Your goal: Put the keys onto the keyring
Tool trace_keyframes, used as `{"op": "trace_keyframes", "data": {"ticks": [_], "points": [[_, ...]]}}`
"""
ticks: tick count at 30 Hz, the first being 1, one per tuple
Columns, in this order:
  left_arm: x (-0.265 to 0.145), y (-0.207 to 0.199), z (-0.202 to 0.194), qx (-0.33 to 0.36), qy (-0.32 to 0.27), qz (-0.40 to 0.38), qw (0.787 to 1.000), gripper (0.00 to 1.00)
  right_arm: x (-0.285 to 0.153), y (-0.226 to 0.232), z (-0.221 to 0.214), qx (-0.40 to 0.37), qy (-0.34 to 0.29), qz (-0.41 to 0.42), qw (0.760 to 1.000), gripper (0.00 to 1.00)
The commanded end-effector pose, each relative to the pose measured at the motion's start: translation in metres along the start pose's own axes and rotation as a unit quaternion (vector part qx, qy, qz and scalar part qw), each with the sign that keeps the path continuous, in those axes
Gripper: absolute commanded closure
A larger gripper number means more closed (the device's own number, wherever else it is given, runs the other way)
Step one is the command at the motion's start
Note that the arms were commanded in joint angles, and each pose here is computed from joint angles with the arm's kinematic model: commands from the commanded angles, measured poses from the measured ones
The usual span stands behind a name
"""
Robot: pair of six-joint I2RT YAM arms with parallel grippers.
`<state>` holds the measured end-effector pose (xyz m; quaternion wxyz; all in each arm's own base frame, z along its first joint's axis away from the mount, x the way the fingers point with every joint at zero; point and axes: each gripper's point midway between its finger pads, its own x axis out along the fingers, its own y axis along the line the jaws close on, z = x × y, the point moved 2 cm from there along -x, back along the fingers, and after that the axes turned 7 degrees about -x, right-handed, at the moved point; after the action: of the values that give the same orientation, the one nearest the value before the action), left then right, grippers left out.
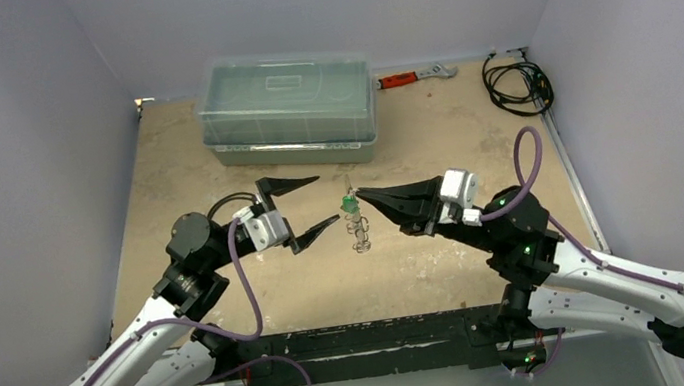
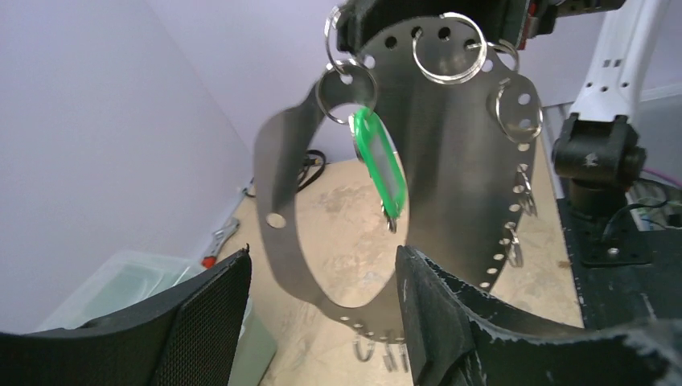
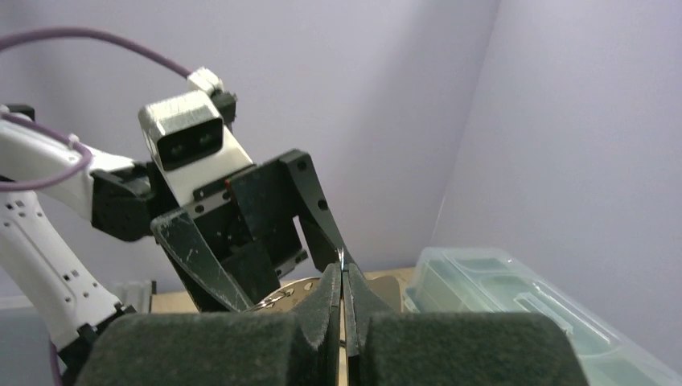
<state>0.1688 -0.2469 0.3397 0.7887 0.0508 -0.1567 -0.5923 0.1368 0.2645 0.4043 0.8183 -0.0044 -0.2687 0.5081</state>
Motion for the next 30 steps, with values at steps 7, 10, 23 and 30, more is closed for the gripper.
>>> {"op": "trace_keyframes", "data": {"ticks": [7,10,23,30], "points": [[0.006,-0.016,0.011,-0.028,-0.04,-0.055,0.997,0.45,0.01,-0.005,0.048,0.034,-0.097,-0.007,0.995,1.0],[0.008,-0.017,0.011,-0.04,-0.041,-0.058,0.997,0.49,0.013,-0.004,0.046,0.033,-0.095,-0.003,0.995,1.0],[0.012,-0.017,0.01,-0.06,-0.044,-0.064,0.995,0.61,0.019,-0.001,0.039,0.037,-0.087,0.006,0.995,1.0],[0.012,-0.015,0.01,-0.062,-0.043,-0.058,0.995,0.72,0.02,0.001,0.035,0.036,-0.082,0.009,0.996,1.0]]}}
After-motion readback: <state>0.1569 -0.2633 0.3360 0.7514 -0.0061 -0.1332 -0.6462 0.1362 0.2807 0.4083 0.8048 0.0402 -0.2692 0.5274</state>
